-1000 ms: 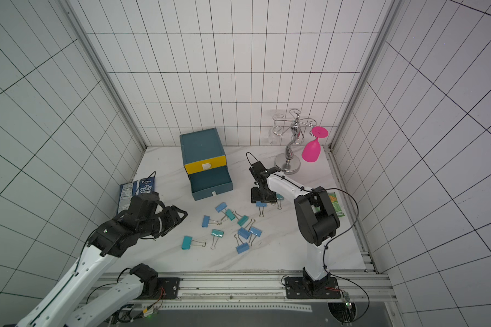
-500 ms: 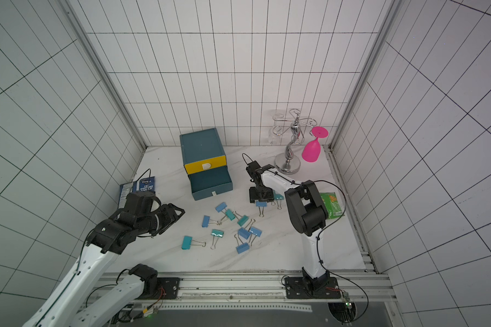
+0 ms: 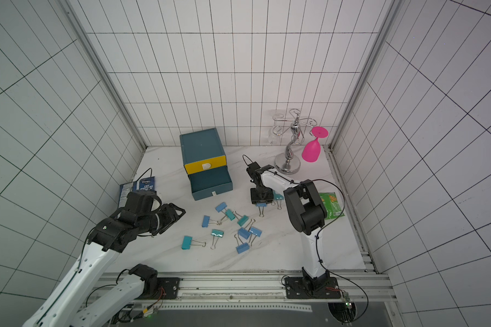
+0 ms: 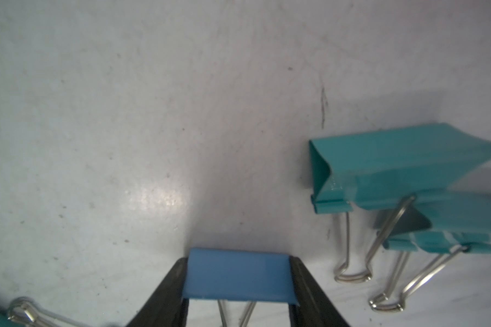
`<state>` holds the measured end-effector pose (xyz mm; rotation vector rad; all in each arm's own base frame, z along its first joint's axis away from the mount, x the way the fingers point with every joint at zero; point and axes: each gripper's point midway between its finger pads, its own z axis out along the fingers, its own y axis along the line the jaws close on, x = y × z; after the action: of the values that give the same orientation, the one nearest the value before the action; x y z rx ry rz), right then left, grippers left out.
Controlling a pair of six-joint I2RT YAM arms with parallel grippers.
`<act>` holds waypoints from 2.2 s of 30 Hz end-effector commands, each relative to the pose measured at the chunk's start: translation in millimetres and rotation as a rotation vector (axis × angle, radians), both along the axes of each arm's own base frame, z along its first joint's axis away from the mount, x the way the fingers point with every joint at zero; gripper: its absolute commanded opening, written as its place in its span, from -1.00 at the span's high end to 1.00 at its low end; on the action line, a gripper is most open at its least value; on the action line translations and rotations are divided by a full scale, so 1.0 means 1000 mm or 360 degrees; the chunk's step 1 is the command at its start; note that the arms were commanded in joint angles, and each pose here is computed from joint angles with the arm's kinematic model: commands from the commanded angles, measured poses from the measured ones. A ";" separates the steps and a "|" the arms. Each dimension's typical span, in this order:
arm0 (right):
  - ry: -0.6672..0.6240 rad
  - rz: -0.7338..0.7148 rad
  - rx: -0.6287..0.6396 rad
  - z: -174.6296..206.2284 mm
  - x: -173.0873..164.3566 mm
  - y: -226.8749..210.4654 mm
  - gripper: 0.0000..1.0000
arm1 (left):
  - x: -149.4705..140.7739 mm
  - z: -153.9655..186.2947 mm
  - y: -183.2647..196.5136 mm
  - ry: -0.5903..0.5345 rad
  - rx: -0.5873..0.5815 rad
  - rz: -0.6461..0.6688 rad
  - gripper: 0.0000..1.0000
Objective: Put the binder clips in the drawer according to color
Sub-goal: Pick up the binder clip at the center of the board, then place the binder clip in the drawer.
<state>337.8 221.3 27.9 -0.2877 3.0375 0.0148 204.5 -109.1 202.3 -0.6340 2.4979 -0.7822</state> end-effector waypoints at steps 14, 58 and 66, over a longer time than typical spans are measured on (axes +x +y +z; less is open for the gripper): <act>-0.0289 -0.0171 0.0860 0.166 0.003 0.062 0.16 | 0.021 0.049 -0.015 -0.0163 -0.0149 -0.0039 -0.18; -0.0426 -0.0154 0.1049 0.203 0.006 0.106 -0.28 | 0.012 0.042 -0.006 -0.0139 -0.0076 -0.0073 -0.20; -0.0298 -0.0254 0.0720 0.148 -0.049 0.045 -0.28 | 0.005 0.023 -0.012 -0.0028 -0.0074 -0.0140 -0.18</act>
<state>309.8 290.7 195.5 -0.0174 2.6857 0.7627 214.0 -118.3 231.7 -0.5639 2.4777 -0.8748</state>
